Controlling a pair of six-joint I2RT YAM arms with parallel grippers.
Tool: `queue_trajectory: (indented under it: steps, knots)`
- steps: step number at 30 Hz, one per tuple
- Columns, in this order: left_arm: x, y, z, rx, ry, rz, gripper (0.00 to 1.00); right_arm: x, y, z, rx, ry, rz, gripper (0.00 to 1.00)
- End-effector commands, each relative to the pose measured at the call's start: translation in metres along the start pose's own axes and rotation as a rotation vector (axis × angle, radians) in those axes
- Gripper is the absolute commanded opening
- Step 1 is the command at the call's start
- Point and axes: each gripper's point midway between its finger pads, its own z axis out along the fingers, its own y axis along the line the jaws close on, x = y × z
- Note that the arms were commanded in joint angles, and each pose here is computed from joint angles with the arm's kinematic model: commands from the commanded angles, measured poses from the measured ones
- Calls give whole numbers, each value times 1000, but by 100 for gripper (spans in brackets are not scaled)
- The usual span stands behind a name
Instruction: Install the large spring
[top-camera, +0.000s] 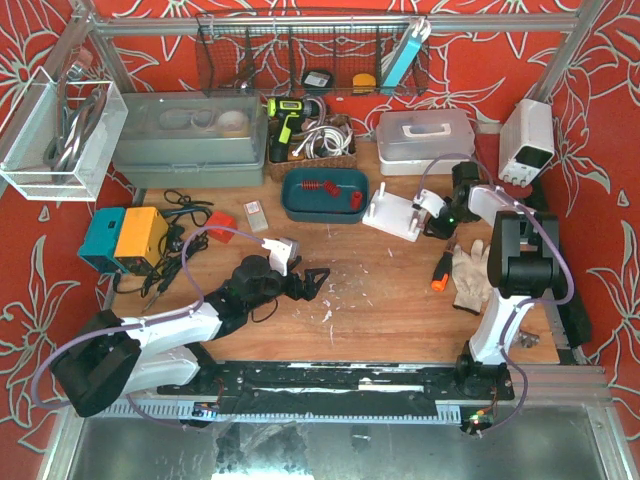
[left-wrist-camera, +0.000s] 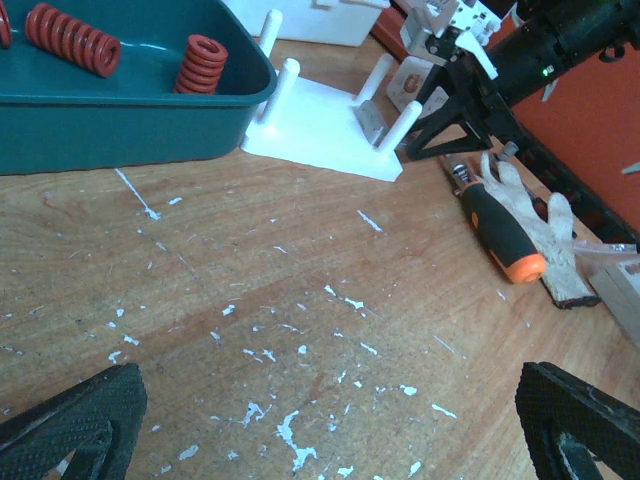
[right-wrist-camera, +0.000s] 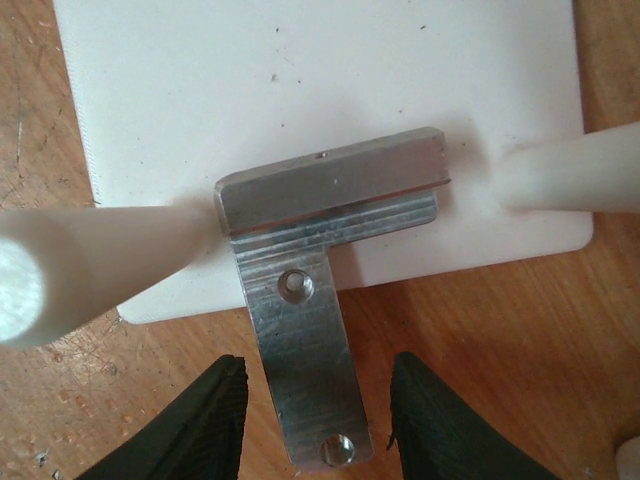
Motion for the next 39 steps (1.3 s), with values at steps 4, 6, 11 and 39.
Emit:
queue_trajectory:
  steps: [4, 6, 11, 39]
  knots:
    - [-7, -4, -2, 9, -33, 11, 100, 0, -4, 6, -21, 2, -13, 42]
    - [-7, -4, -1, 12, -31, 11, 100, 2, -2, 6, -27, 5, -12, 41]
    - [-6, -5, 0, 14, -27, 9, 100, 2, -2, 8, -32, 8, -12, 38]
    - [-12, 1, -7, -21, -58, 11, 100, -1, 16, -78, 207, -67, 393, 0]
